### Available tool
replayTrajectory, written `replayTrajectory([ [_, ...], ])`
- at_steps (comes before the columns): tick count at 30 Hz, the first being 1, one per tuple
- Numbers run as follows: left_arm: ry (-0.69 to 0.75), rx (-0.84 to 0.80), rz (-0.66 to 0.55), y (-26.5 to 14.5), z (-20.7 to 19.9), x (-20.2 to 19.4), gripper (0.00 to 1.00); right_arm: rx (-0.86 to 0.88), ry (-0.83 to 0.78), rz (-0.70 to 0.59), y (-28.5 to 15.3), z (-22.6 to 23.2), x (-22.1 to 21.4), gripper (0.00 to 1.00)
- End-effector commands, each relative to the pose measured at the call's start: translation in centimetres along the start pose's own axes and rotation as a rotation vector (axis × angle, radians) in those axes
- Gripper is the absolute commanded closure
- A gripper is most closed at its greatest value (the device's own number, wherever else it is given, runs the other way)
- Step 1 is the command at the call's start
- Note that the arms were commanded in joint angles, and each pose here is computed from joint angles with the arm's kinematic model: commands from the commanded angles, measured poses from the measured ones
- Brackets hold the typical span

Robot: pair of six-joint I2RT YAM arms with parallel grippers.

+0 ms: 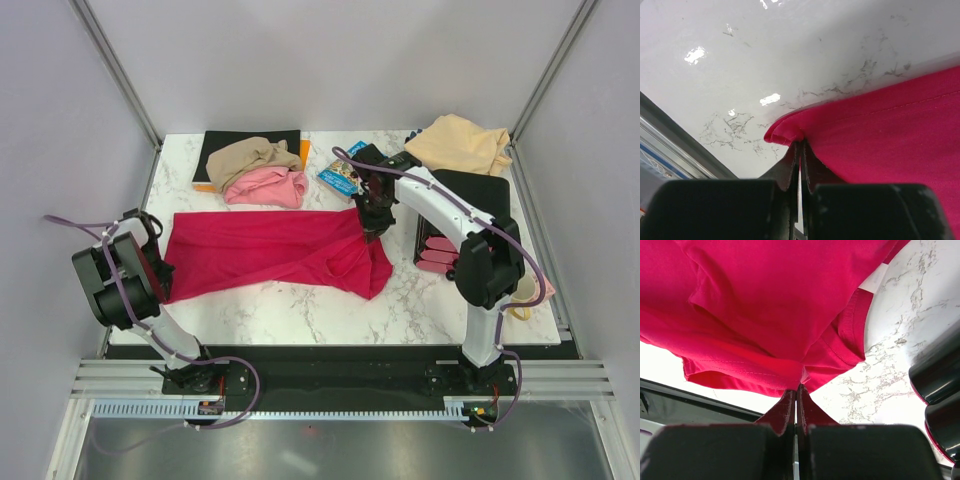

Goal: Fold and stack the t-shirts

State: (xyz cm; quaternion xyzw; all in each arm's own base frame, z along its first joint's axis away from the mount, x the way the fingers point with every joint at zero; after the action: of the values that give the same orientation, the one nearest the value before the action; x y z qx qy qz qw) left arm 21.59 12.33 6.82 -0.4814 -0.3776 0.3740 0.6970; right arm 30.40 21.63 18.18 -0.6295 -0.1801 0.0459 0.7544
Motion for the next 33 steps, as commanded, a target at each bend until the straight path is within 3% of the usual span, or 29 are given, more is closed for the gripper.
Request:
replayTrajectory([
  [1, -0.02, -0.118, 0.019, 1.2, -1.8, -0.4, 0.98, 0.018, 0.017, -0.107, -2.9, 0.1, 1.2, 1.0],
  [15, -0.068, -0.318, -0.175, -6.8, -1.1, 2.0, 0.98, 0.021, 0.033, -0.126, -2.4, -0.2, 2.1, 1.0],
  [33, -0.061, -0.477, -0.25, -14.1, -2.2, 3.8, 0.98, 0.071, 0.008, -0.204, -4.6, 0.8, 3.3, 1.0],
])
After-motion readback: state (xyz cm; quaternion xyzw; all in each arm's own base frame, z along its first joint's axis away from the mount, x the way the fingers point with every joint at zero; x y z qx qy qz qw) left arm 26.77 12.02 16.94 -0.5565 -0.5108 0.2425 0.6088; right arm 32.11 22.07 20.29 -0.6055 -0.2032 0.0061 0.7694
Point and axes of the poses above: each gripper's point midway between its finger pads, its own y axis out along the fingers, its own z axis along the line the jaws close on, x = y × z, the point moved 6 cm from there along -y, back along the fingers, and after that the axes turned 6 degrees about -y, right-handed, at the moved point
